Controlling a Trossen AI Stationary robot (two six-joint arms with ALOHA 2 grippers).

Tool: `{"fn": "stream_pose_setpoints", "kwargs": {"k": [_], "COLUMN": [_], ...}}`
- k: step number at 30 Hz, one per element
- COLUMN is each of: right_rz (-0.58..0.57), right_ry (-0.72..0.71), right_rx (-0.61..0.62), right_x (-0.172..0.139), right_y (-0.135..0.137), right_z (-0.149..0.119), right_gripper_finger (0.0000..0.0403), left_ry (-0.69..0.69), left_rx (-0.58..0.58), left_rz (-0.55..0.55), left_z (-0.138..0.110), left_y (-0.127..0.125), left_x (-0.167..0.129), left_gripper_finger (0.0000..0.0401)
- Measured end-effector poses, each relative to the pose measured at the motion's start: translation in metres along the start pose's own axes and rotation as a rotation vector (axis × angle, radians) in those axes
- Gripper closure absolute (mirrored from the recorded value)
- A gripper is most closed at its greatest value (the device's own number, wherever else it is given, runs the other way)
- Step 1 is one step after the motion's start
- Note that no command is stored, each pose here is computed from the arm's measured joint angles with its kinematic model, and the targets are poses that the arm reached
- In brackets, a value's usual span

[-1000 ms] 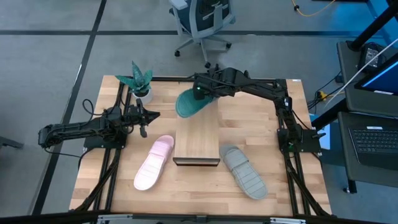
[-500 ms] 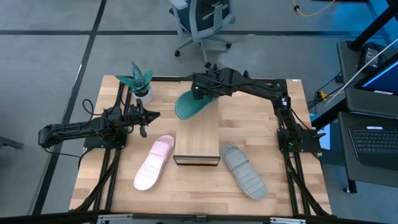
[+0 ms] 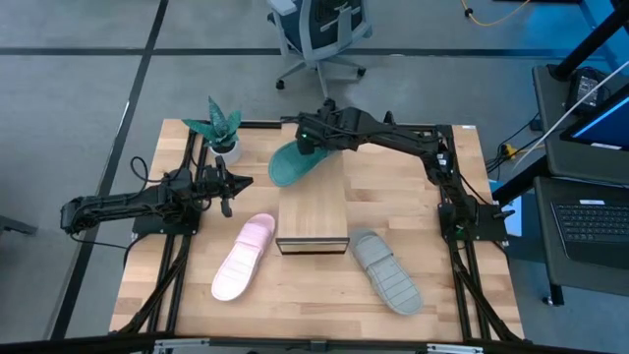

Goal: Pick and place slippers onto the shelf
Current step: Put the green pair of slippers on the shelf

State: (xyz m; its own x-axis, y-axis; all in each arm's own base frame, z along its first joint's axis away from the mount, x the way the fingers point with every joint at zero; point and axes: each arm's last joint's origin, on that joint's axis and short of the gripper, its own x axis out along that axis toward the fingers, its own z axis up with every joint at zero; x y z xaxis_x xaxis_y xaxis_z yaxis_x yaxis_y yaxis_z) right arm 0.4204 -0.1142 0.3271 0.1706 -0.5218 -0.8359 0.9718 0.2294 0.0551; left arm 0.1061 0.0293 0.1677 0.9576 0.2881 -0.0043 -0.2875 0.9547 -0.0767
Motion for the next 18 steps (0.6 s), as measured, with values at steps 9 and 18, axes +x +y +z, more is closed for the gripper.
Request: {"fn": "stream_pose_setpoints", "kwargs": {"k": [9, 18], "right_rz": [0.053, 0.066], "right_ry": [0.006, 0.006], "right_rx": [-0.018, -0.023], "right_x": [0.0004, 0.0007], "right_y": [0.0044, 0.0054], "right_z": [0.0015, 0.0022], "right_gripper_finger": [0.0361, 0.0285], "left_ry": [0.000, 0.000], "left_rx": [0.000, 0.000], "left_rz": [0.000, 0.000], "left_z": [-0.0001, 0.0000], "left_y": [0.0000, 0.0000], "left_x": [0.0000, 0.0000], "left_gripper_finger": [0.0376, 0.0376]}}
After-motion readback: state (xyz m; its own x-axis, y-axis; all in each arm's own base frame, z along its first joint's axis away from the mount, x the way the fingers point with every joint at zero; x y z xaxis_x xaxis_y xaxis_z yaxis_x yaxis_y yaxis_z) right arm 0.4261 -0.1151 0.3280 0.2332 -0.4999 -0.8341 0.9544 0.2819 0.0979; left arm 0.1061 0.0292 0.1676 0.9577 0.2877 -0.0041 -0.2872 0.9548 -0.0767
